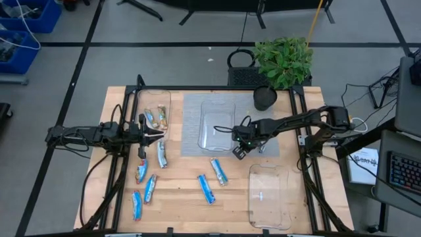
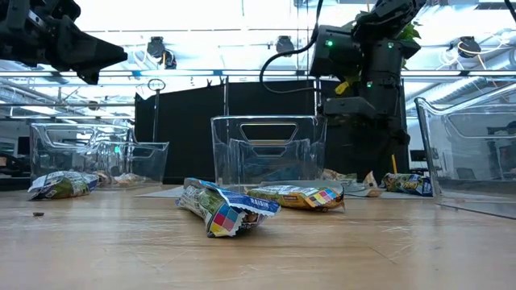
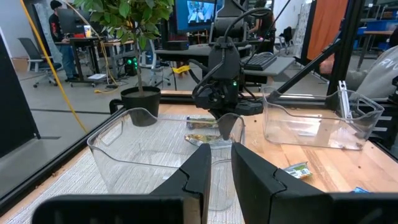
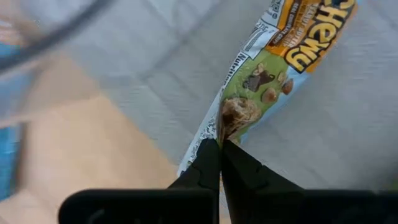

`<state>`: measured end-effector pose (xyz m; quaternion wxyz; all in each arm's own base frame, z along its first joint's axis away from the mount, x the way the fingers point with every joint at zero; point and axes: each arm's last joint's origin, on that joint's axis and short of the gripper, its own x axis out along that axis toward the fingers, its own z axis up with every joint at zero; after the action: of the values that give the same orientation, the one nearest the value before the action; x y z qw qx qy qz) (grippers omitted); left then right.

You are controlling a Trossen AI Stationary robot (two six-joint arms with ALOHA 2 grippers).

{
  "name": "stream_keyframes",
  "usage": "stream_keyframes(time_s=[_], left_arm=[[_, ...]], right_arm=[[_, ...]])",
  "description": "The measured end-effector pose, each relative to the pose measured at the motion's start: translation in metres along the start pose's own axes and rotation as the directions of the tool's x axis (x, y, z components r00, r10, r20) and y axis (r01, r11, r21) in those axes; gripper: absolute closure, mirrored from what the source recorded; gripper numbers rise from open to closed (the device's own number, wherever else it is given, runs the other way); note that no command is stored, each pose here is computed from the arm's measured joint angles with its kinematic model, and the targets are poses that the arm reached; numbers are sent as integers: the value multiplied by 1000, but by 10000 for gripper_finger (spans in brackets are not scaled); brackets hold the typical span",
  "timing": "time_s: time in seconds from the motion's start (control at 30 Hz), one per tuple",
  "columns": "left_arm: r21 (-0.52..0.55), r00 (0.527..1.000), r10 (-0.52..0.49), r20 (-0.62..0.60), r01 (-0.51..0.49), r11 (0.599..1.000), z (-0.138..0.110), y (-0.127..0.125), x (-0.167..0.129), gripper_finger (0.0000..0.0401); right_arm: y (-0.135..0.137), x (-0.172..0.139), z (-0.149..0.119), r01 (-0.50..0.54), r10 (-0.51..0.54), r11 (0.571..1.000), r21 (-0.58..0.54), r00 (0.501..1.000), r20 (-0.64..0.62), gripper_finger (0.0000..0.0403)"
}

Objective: Pick and place Granola Bars by type
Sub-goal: Put the yellow granola bar into the top left transparent bin

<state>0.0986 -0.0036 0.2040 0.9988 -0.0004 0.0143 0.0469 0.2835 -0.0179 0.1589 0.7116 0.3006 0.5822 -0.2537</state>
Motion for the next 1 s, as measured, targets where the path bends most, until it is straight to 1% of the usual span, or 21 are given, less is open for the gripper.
stream_keyframes(time_s=[0.1, 0.23, 0.43, 0.6, 0.7, 0.87, 0.93, 1.0], left_arm=[[0, 1000, 0, 0, 0, 1000, 0, 0, 0, 334], [0, 1000, 0, 0, 0, 1000, 0, 0, 0, 334], [0, 1000, 0, 0, 0, 1000, 0, 0, 0, 334], [0, 1000, 0, 0, 0, 1000, 0, 0, 0, 334], [0, 1000, 0, 0, 0, 1000, 0, 0, 0, 334], [0, 1000, 0, 0, 0, 1000, 0, 0, 0, 334], [0, 1000, 0, 0, 0, 1000, 0, 0, 0, 334], [0, 1000, 0, 0, 0, 1000, 0, 0, 0, 334]], right_arm=[[-3, -6, -1, 29, -29, 1000, -3, 999, 29, 403], [-6, -20, -1, 54, -53, 998, -8, 993, 104, 403], [-5, -37, 1, 12, -5, 999, -35, 981, 195, 403], [-7, -43, 1, 45, -28, 997, -64, 969, 245, 403], [-10, -40, -2, 39, -17, 996, -79, 963, 269, 403], [-23, -29, -17, 4, 24, 996, -91, 953, 303, 403], [-30, -27, -23, -23, 49, 997, -79, 938, 343, 403], [-36, -27, -29, -57, 82, 996, -75, 912, 402, 403]])
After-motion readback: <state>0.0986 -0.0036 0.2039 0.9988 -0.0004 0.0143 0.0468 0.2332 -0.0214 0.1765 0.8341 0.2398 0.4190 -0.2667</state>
